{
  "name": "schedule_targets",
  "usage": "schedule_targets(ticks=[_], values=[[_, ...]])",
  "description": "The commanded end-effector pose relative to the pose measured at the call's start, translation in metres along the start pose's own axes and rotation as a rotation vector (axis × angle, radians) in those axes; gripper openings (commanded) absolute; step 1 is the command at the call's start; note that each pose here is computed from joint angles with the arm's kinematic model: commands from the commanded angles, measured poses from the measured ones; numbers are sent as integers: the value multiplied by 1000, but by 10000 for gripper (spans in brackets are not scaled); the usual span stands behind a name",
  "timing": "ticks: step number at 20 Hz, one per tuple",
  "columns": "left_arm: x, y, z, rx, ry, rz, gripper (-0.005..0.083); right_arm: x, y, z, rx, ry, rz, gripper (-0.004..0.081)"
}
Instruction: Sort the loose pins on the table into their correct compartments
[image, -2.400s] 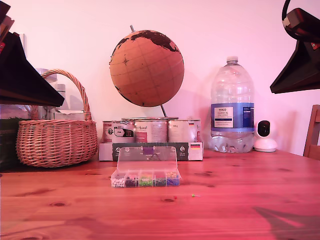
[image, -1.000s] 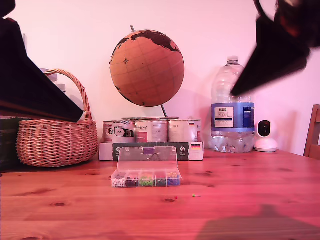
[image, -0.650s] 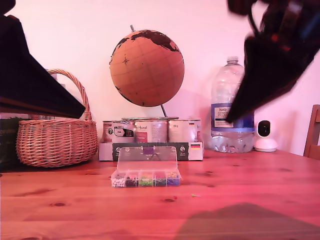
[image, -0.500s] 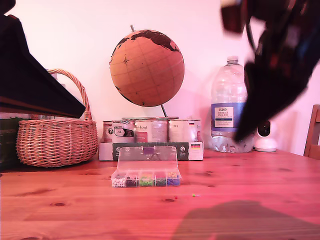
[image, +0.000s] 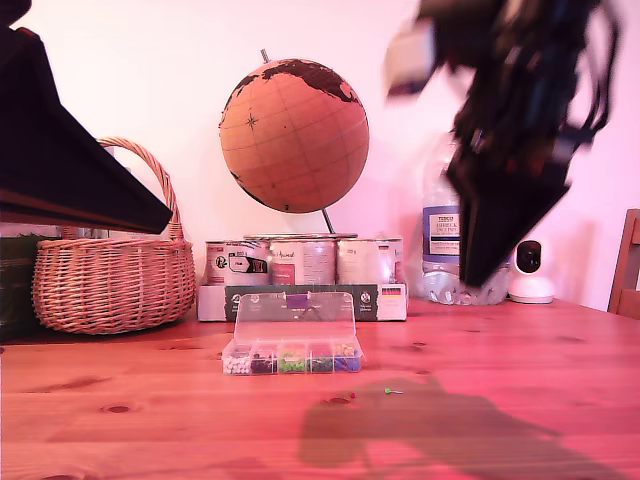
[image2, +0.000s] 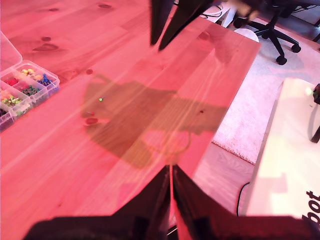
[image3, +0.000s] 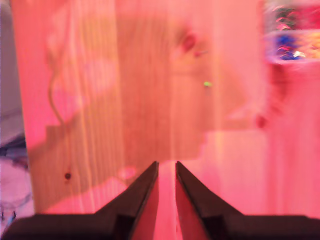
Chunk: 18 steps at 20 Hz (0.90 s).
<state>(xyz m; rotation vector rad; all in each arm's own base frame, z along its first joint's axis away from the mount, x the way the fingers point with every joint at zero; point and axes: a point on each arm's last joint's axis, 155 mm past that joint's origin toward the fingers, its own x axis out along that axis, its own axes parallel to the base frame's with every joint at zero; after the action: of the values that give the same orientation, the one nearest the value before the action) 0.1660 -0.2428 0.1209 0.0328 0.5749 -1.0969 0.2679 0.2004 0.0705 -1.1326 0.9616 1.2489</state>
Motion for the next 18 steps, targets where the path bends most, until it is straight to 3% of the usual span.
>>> schedule_targets(ticks=[1, 8, 18], values=[[0, 0, 4, 8, -10, 0, -21, 3, 0, 7, -29, 3, 4, 89], [0, 0, 4, 8, -10, 0, -21, 29, -18, 11, -79, 49, -38, 89], [0, 0, 4, 8, -9, 1, -21, 47, -49, 32, -99, 15, -66, 89]])
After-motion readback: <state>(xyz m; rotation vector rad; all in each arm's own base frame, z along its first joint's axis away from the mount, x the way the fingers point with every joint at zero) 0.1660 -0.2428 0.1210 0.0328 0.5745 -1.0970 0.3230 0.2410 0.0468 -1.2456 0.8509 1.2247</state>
